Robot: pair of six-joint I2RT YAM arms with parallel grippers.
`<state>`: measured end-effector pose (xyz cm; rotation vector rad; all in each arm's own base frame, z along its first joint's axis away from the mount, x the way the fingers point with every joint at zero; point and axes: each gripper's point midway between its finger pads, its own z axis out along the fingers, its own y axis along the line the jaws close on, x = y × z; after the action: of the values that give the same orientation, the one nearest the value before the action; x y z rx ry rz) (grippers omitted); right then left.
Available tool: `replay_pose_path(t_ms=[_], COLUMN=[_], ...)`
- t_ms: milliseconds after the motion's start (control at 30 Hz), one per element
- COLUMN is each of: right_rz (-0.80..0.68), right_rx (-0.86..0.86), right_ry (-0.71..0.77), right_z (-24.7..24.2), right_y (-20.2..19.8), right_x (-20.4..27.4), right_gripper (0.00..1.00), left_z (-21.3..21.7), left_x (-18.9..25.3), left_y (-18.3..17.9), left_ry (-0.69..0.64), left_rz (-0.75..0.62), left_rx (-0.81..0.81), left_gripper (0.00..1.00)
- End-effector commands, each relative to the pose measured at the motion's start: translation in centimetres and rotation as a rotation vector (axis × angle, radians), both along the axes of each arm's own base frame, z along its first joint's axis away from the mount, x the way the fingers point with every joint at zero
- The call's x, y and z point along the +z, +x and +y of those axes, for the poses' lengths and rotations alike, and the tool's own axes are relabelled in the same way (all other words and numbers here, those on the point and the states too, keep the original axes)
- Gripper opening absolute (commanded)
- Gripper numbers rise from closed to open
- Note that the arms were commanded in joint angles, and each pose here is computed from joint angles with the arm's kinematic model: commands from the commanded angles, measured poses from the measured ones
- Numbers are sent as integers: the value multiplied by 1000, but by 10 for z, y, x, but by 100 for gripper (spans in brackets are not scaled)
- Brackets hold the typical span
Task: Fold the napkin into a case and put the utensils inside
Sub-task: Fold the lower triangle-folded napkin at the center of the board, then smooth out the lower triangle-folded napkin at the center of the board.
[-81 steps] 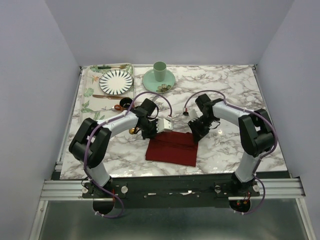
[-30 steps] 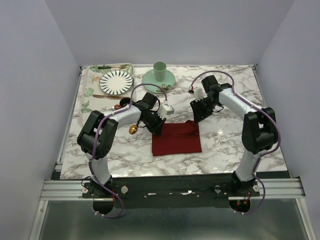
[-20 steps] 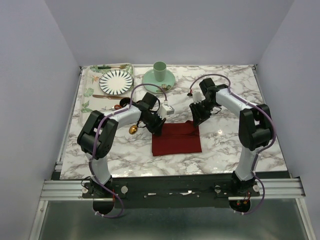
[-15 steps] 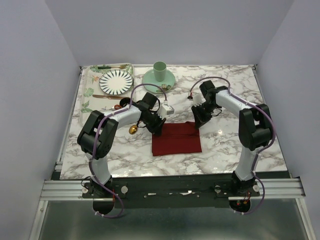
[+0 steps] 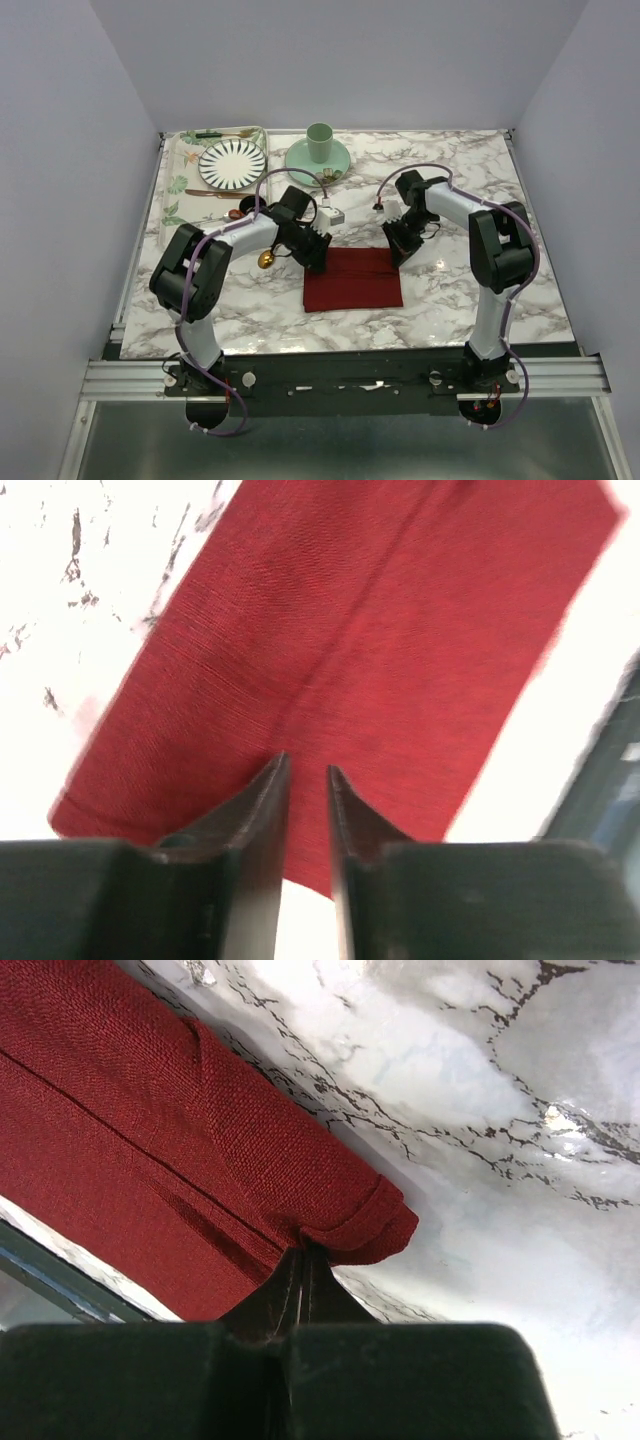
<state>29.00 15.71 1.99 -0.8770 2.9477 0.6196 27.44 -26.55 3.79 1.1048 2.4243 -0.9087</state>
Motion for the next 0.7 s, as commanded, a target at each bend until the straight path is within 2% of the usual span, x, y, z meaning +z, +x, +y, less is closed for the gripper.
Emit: replay_pose_path(t_ms=[0,33,67,133,300,433,667], right_rz=[0,0,3,6,13,9,12], right_rx=[15,9,8,-1,-19,-35,-43], right_ry=[-49,-50,-53,-58,-72,-79,-93], right_z=[-3,-4,-5,-5,-7,-7,-8], right_y=[4,3,3,2,0,4,5], right_x=[-12,-11,-12,-11,-11,-9,-11], right_gripper=[3,3,3,4,4,4,4], left_z=[-23,-28,-35,-51,-83,-96,-90], left_x=[78,87,97,112,119,109,57], left_y=[10,10,6,13,27,41,44], left_ry=[-305,-343,-390,-490,-655,-712,-644], left_rz=[-12,11,99,138,299,408,489], left_rx=[91,120,174,219,336,399,491], left_gripper=[38,45,47,52,57,60,60])
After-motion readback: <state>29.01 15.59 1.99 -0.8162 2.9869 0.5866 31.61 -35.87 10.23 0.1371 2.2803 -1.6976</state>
